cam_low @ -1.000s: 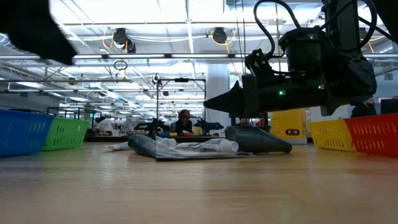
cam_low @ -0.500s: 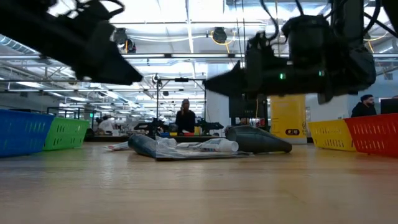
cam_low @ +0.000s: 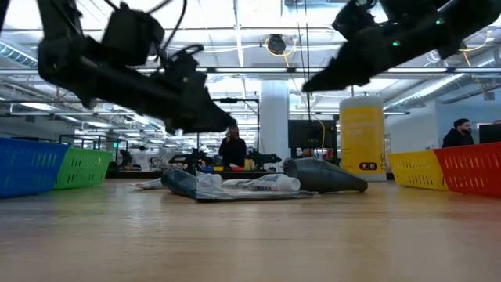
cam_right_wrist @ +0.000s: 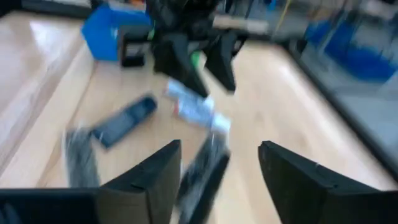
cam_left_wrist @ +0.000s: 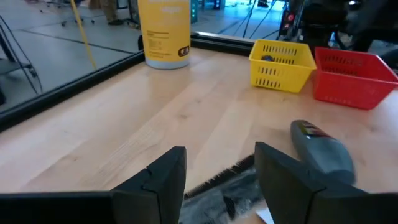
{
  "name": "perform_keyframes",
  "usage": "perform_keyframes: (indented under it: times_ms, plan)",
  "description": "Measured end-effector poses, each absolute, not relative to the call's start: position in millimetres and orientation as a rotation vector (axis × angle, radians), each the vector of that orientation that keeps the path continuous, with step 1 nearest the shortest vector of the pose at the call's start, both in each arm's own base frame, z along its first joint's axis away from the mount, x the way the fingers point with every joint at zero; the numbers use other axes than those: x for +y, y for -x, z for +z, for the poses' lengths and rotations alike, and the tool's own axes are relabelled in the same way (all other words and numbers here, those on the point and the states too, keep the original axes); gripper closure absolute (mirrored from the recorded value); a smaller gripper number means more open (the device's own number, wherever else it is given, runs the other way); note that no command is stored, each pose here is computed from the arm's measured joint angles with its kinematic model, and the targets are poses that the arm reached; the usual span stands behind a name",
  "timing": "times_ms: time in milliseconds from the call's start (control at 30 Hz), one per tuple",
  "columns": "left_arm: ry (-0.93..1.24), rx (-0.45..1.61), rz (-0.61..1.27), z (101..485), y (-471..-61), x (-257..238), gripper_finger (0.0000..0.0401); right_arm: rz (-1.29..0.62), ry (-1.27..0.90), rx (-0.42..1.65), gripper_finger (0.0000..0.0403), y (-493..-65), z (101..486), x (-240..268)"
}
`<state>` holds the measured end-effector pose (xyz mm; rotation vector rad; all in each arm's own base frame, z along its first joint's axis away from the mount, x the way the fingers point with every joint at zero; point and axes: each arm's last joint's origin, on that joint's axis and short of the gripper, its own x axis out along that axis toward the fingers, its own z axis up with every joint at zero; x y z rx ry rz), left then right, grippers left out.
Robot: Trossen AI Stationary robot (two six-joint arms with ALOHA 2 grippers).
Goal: Pick & Place Travel size toiletries
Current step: Put the white toothpaste into the red bin
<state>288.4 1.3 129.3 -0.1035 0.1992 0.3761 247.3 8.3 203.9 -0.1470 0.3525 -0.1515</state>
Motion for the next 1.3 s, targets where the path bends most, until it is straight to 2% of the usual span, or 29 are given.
perform_keyframes:
  times_ms: [233, 367, 467, 633, 800, 1000, 1167, 1300]
  plan:
    - [0.125, 0.176, 0.38, 105, -295, 22, 0.0215, -0.095, -0.036, 0.599, 0.0127, -229, 189, 10]
    - [0.12, 0.165, 0.404, 103, -307, 31, 0.0215, -0.116, -0.108, 0.563, 0.0106, -244, 177, 10]
    - [0.105, 0.157, 0.418, 104, -320, 38, 0.0215, -0.145, -0.195, 0.512, 0.0104, -262, 167, 7]
    - [0.104, 0.152, 0.433, 101, -334, 44, 0.0215, -0.158, -0.202, 0.537, 0.0106, -292, 162, 6]
    - [0.106, 0.148, 0.463, 100, -335, 53, 0.0215, -0.055, -0.24, 0.552, 0.0107, -315, 164, 12]
    - [0.163, 0.119, 0.619, 100, -331, 68, 0.0215, 0.092, -0.301, 0.589, 0.0114, -340, 154, 31]
    - [0.202, 0.136, 0.645, 98, -330, 70, 0.0215, -0.013, -0.281, 0.681, 0.0116, -357, 138, 37]
    - [0.207, 0.155, 0.631, 96, -330, 67, 0.0215, -0.11, -0.236, 0.787, 0.0117, -362, 143, 38]
